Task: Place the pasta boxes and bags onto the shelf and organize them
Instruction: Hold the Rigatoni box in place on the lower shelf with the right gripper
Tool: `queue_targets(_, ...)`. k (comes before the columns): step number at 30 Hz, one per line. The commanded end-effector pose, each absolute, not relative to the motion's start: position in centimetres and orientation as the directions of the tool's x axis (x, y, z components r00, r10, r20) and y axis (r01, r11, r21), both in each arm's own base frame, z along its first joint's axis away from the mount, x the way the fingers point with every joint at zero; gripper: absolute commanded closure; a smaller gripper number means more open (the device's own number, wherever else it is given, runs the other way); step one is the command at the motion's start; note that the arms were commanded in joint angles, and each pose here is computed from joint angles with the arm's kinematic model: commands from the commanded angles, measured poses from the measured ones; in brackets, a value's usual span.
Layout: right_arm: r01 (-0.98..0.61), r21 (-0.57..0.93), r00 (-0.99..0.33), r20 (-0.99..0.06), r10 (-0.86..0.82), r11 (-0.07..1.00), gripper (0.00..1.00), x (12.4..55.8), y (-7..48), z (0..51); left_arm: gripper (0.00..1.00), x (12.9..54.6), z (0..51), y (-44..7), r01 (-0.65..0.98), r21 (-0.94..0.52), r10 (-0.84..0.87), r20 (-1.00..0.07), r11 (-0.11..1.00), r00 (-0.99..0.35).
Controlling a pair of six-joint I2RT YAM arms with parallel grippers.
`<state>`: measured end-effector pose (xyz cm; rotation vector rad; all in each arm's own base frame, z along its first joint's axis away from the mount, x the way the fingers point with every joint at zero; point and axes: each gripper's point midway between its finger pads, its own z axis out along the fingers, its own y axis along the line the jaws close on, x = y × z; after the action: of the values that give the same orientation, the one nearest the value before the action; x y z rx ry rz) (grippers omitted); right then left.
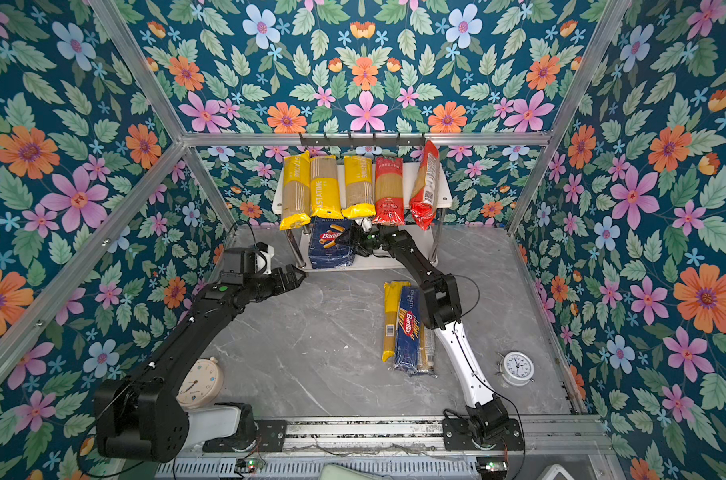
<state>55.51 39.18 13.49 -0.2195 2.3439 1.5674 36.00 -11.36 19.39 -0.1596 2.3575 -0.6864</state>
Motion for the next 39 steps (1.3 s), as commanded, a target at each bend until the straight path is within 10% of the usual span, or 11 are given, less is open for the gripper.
queue_targets(1, -0.310, 0.855, -0.930, -0.363, 0.052, 0.416, 0.20, 55.4, 38.6, 14.2, 0.01, 36.4, 20.0, -11.7, 0.103, -0.524, -0.274, -0.591, 0.845, -0.759)
queue_targets(10, -0.328, 0.761, -0.905, -0.423, 0.044, 0.560, 0.19, 54.9, 36.2, 14.1, 0.01, 36.2, 20.1, -11.8, 0.100, -0.540, -0.288, -0.587, 0.836, -0.757)
queue_targets(27, -0.377, 0.777, -0.883, -0.465, 0.056, 0.504, 0.38, 56.2, 38.9, 15.1, 0.01, 35.9, 20.6, -11.2, 0.092, -0.520, -0.287, -0.600, 0.849, -0.746)
queue_targets(39, -0.364, 0.756, -0.887, -0.460, 0.047, 0.544, 0.18, 54.8, 37.8, 15.7, 0.01, 35.4, 20.5, -11.1, 0.100, -0.519, -0.277, -0.597, 0.849, -0.753)
